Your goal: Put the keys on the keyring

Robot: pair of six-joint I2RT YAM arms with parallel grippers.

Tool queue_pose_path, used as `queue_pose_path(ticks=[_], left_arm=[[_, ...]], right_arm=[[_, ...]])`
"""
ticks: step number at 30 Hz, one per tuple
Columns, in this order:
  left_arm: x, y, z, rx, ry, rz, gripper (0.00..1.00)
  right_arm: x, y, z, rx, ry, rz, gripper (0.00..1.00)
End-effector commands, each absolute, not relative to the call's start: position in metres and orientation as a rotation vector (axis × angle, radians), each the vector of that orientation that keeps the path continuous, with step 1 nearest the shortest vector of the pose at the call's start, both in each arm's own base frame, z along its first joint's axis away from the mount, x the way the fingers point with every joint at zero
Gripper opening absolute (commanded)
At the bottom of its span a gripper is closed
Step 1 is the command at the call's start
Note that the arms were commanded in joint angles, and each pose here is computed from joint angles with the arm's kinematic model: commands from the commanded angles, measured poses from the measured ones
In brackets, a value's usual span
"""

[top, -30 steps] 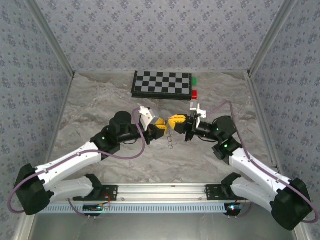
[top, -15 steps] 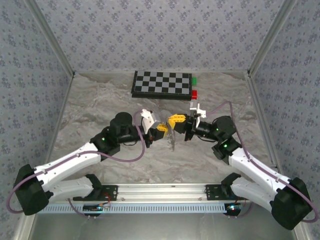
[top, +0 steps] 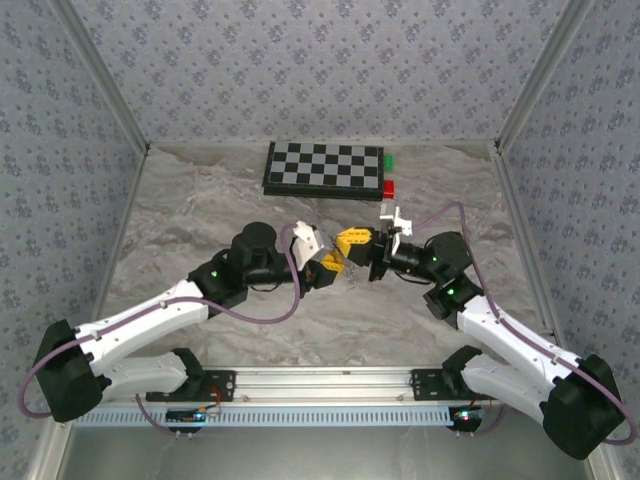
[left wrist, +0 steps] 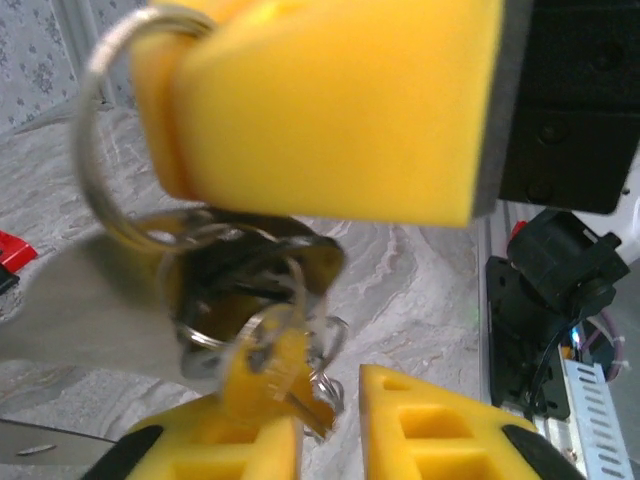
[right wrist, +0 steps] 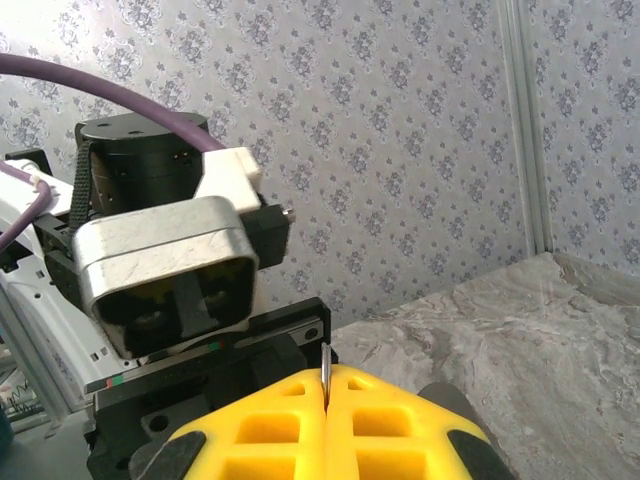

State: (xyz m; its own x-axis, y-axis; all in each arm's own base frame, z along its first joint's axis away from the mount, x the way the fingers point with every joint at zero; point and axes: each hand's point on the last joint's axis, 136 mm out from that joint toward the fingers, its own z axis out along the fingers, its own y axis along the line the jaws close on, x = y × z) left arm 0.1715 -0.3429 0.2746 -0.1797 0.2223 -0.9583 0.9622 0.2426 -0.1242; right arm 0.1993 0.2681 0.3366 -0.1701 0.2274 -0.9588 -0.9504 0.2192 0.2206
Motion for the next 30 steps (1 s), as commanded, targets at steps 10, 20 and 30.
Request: queue_pose_path(ticks=[10, 20, 30], left_arm=[[0.175, -0.307, 0.316, 0.971, 1.515, -1.005, 0.39], [0.194, -0.303, 0.348, 0.809, 1.474, -1.164, 0.34], [0.202, -0.313, 0.356, 0.788, 1.45, -1.236, 0.3]], right_arm=[[0.201, 0.26, 0.347, -0.747, 1.253, 1.233, 0.0], [0.197, 0.265, 0.345, -0.772, 1.247, 1.264, 0.0], [0.194, 0.269, 0.342, -0.793, 1.249, 1.275, 0.0]])
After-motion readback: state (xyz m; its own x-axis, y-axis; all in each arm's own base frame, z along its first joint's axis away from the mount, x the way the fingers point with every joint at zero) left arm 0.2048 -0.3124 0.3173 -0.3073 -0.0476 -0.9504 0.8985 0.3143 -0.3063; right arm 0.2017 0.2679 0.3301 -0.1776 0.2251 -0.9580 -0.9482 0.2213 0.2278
